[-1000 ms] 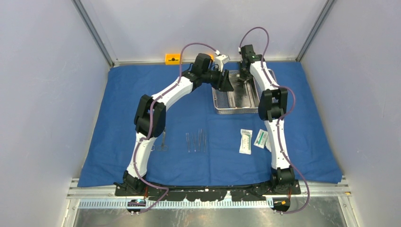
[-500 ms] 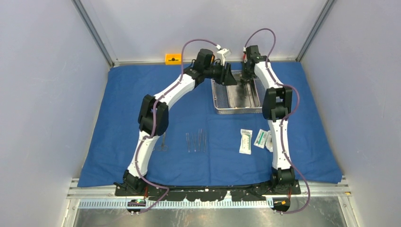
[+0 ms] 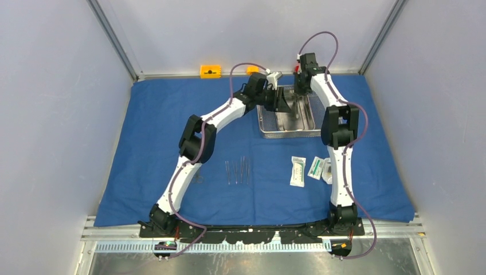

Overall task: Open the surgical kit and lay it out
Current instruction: Pick up the medical item from the container, then place the medical item in the surgical kit.

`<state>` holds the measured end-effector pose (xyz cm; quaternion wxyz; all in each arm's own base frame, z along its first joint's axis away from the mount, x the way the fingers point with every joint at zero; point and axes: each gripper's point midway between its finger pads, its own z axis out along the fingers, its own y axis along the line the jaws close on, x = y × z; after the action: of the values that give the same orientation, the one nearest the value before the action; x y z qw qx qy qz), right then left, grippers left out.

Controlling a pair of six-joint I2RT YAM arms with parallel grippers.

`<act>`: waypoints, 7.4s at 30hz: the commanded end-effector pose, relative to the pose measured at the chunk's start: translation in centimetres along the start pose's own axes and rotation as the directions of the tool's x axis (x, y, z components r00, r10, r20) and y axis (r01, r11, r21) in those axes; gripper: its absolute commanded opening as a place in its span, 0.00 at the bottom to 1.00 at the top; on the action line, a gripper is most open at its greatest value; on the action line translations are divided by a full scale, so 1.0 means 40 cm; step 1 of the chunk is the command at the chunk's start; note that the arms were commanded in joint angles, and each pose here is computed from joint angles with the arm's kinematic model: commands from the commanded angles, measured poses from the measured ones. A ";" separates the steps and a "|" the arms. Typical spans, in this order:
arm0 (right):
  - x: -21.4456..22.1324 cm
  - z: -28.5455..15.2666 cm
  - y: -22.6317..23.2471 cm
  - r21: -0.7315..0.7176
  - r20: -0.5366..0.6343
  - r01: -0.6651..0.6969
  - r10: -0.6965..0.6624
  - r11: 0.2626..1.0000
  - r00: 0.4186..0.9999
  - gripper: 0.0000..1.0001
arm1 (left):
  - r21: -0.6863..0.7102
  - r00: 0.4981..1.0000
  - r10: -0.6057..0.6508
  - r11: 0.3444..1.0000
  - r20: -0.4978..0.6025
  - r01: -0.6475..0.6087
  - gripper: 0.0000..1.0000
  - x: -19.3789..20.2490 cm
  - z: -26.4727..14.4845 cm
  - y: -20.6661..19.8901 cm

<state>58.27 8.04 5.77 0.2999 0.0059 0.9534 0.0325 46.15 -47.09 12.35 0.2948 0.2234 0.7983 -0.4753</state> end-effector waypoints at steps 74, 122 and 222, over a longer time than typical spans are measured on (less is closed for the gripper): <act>-0.222 -0.671 0.038 -0.176 0.416 -0.023 0.096 0.984 0.904 0.49 | 0.106 0.958 -0.140 0.988 0.251 0.116 0.00 -0.203 -0.084 -0.279; 0.098 -0.749 0.029 -0.250 0.436 0.100 0.020 0.963 0.900 0.70 | -0.291 0.799 -0.599 0.755 0.060 0.588 0.00 0.532 -0.280 -0.185; 0.140 -0.724 -0.004 -0.219 0.421 0.097 0.004 0.971 0.907 0.72 | -0.498 0.827 -0.560 0.707 0.040 0.503 0.20 0.612 -0.272 -0.163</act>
<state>36.68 6.90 24.82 0.4676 -0.0351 0.8703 0.1507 21.81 -38.88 2.81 0.1400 -0.0743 0.9334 -0.3219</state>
